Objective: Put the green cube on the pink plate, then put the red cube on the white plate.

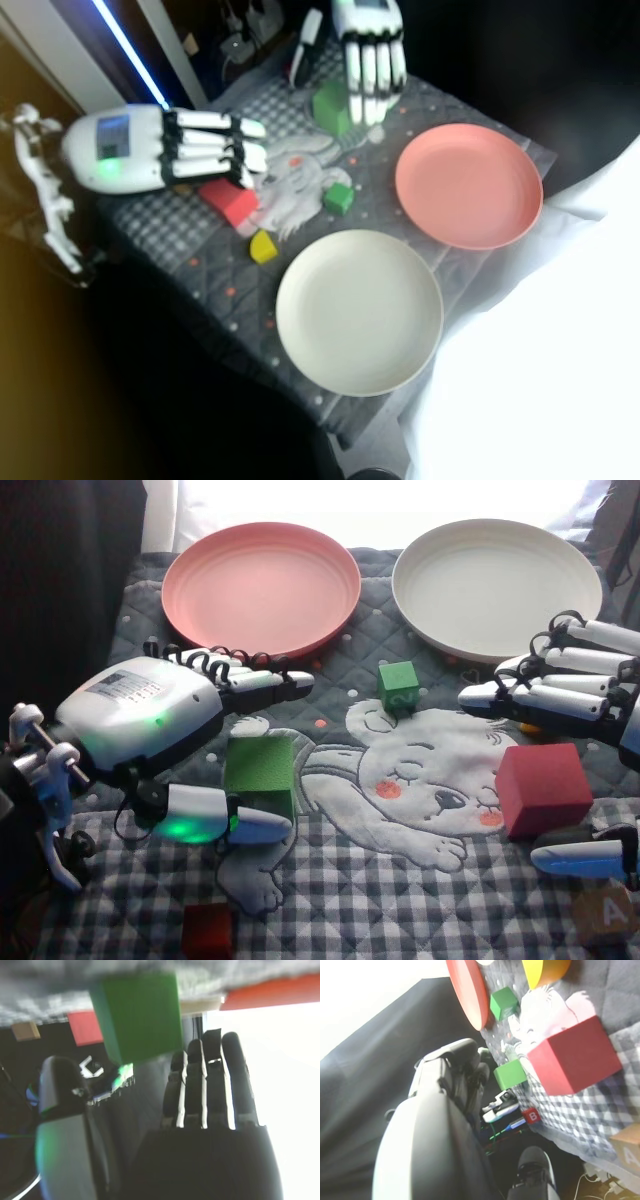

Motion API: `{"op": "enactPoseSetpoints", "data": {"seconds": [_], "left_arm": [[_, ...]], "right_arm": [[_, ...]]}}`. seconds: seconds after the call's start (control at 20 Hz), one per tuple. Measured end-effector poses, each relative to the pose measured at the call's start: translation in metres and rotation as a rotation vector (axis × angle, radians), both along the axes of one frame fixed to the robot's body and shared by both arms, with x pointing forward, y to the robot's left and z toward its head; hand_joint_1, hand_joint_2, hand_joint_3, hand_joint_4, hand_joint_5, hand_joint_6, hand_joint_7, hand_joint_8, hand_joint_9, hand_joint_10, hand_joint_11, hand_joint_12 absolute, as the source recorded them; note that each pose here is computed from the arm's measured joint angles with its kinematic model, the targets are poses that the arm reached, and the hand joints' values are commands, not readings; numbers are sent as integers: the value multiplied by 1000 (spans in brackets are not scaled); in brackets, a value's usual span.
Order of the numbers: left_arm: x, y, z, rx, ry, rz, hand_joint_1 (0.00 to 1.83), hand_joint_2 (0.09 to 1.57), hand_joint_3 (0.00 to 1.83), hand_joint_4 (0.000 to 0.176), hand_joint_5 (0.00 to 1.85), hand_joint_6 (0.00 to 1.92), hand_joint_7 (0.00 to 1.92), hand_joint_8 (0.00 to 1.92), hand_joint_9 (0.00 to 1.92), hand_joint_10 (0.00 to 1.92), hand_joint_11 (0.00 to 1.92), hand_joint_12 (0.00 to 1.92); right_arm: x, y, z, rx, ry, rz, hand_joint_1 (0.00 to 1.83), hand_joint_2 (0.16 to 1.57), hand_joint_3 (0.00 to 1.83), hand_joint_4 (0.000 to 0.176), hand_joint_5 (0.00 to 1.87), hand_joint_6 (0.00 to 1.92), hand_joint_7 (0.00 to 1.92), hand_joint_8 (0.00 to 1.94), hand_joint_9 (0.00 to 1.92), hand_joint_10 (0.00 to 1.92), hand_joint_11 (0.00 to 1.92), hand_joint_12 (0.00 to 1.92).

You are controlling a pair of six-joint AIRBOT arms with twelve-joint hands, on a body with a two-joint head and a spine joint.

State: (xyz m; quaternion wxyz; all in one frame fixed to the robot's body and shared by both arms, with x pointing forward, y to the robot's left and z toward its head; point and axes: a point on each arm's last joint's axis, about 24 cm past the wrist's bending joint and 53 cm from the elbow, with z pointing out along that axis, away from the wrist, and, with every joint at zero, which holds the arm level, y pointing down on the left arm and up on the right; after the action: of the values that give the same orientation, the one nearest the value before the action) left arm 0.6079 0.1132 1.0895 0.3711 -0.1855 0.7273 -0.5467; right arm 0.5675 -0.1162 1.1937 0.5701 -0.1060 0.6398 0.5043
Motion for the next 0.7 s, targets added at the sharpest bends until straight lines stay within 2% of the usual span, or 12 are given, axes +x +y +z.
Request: {"op": "enactPoseSetpoints", "data": {"seconds": [0.1, 0.2, 0.3, 0.35, 0.4, 0.45, 0.5, 0.55, 0.6, 0.7], "left_arm": [[4, 0, -2, -6, 4, 8, 721, 984, 6, 0, 429, 24, 501, 52, 272, 997, 238, 1567], [7, 1, -2, -10, 10, 18, 815, 1025, 13, 0, 523, 54, 551, 66, 358, 958, 308, 1563], [8, 1, -4, -12, 13, 19, 1001, 1088, 8, 0, 713, 106, 738, 177, 532, 1024, 448, 1587], [8, 2, -4, -11, 12, 19, 1103, 1162, 4, 0, 813, 963, 843, 286, 683, 1064, 595, 1594], [8, 1, -4, -9, 13, 17, 1197, 1182, 1, 0, 746, 1165, 922, 1022, 797, 1075, 682, 1590], [8, 1, -4, -11, 13, 17, 1336, 1167, 0, 0, 681, 1158, 917, 1086, 933, 1271, 770, 1531], [8, 1, -3, -13, 12, 18, 1363, 1169, 1, 0, 664, 1151, 903, 1133, 951, 1327, 788, 1497], [9, 2, -3, -15, 12, 22, 1356, 1204, 4, 0, 614, 1225, 816, 1254, 876, 1411, 817, 1487], [10, 2, -3, -19, 15, 27, 1353, 1214, 1, 0, 617, 1223, 788, 1306, 857, 1440, 831, 1498], [10, 2, -2, -19, 12, 25, 1358, 1201, 0, 0, 651, 1228, 792, 1278, 889, 1381, 835, 1433]], "right_arm": [[0, 0, 0, 0, -1, 1, 426, 1059, 5, 0, 244, 259, 451, 17, 231, 429, 0, 1228], [0, 0, 0, 0, 0, 0, 417, 1057, 2, 0, 236, 292, 477, 22, 177, 592, 0, 1283], [0, 0, 0, 0, 0, 1, 419, 1053, 0, 0, 255, 324, 494, 27, 175, 617, 0, 1272], [0, 0, 0, 1, 0, 1, 435, 1049, 0, 0, 258, 349, 511, 34, 165, 648, 0, 1257], [0, 0, 0, 1, 0, 1, 442, 1042, 0, 0, 250, 353, 519, 37, 168, 659, 0, 1252], [0, 0, 0, 1, 0, 1, 433, 1049, 0, 0, 231, 380, 524, 42, 161, 699, 0, 1281], [0, 0, 0, 1, 0, 1, 415, 1057, 2, 0, 234, 418, 536, 54, 157, 753, 0, 1337], [0, 0, 0, 0, 0, 1, 415, 1066, 5, 0, 246, 432, 542, 58, 159, 767, 0, 1347], [0, 0, 0, 0, -1, 0, 423, 1067, 6, 0, 241, 435, 537, 59, 152, 771, 0, 1318], [1, -1, 0, -1, -2, -2, 437, 1067, 5, 0, 239, 436, 537, 60, 148, 772, 0, 1308]]}}
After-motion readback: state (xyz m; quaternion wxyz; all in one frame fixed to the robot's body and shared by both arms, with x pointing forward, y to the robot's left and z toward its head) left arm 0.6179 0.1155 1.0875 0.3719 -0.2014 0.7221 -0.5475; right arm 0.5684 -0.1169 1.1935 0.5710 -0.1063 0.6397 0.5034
